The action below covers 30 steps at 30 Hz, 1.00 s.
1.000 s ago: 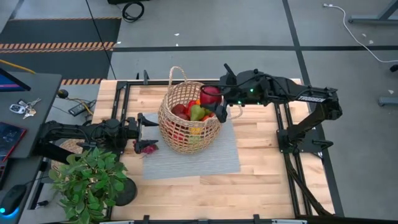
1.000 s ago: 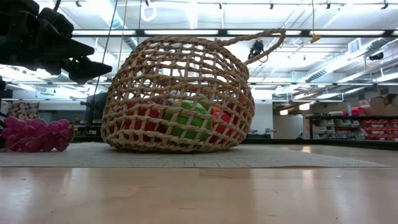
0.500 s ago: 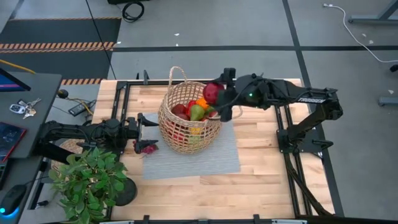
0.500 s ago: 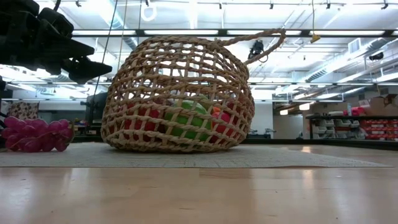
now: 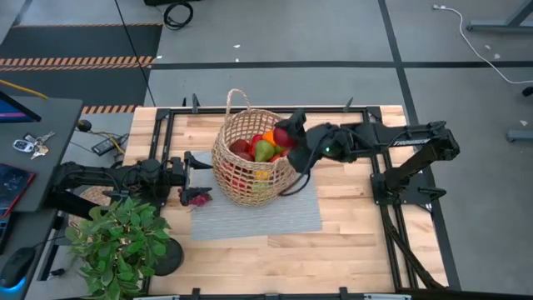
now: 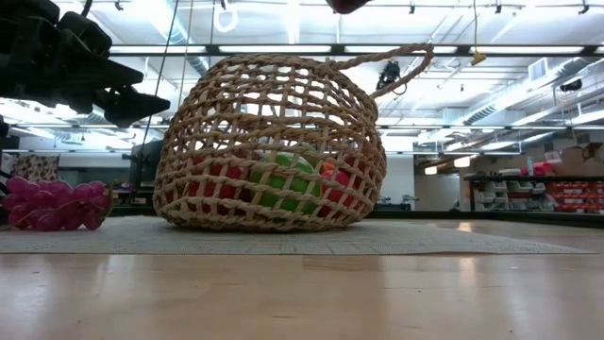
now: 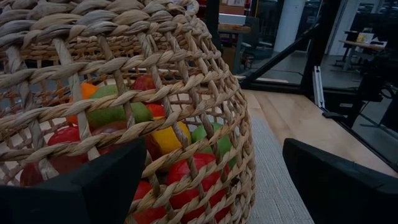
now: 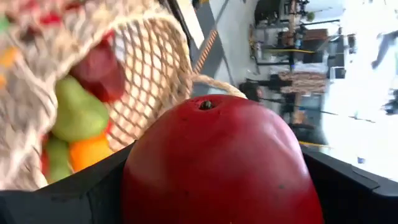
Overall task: Build produce basket
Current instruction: Put the red pomegranate into the brown basket
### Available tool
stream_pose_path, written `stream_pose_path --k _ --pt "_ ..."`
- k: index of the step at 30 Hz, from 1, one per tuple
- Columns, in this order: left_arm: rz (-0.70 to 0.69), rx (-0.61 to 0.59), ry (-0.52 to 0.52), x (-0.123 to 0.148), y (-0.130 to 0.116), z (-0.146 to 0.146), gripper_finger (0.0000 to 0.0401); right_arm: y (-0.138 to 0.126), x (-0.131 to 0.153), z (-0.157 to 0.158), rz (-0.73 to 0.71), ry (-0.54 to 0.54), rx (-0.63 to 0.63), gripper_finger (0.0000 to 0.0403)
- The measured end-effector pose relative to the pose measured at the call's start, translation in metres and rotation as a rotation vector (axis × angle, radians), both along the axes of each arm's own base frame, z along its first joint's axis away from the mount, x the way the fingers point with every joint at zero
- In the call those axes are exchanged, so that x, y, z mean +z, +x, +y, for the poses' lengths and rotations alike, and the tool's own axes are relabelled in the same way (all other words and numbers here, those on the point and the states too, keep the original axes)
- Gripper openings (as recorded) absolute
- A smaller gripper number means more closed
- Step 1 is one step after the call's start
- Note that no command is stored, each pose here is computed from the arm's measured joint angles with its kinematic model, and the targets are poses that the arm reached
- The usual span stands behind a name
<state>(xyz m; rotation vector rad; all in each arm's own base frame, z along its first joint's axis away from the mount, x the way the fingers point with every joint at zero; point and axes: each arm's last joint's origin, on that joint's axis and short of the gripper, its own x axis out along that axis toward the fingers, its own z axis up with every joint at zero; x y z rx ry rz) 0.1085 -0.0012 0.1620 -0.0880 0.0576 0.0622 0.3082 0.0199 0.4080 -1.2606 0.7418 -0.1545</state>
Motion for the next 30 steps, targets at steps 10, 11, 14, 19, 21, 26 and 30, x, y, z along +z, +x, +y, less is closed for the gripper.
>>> stream_pose_path --k 10,11,14,19,21,26,30 --pt "0.000 0.000 0.000 0.000 0.000 0.000 0.0386 0.002 -0.005 0.018 0.019 -0.186 -0.001 0.0372" --pt "0.000 0.000 0.000 0.000 0.000 0.000 0.0386 0.003 -0.005 0.018 0.018 -0.185 -0.001 0.0372" --pt "0.000 0.000 -0.001 0.000 0.000 0.000 0.0386 0.003 -0.005 0.015 0.000 -0.157 -0.014 0.0372" --pt "0.000 0.000 -0.001 0.000 0.000 0.000 0.0386 0.005 -0.006 0.004 -0.060 -0.009 -0.023 0.0373" --pt "0.000 0.000 0.000 0.000 0.000 0.000 0.0386 0.006 -0.007 -0.001 -0.067 0.024 -0.037 0.0373" --pt "0.000 0.000 0.000 0.000 0.000 0.000 0.0386 0.005 -0.012 -0.007 -0.027 0.024 -0.053 0.0373" --pt "0.000 0.000 0.000 0.000 0.000 0.000 0.0386 0.006 -0.023 -0.007 -0.003 0.017 -0.054 0.0374"
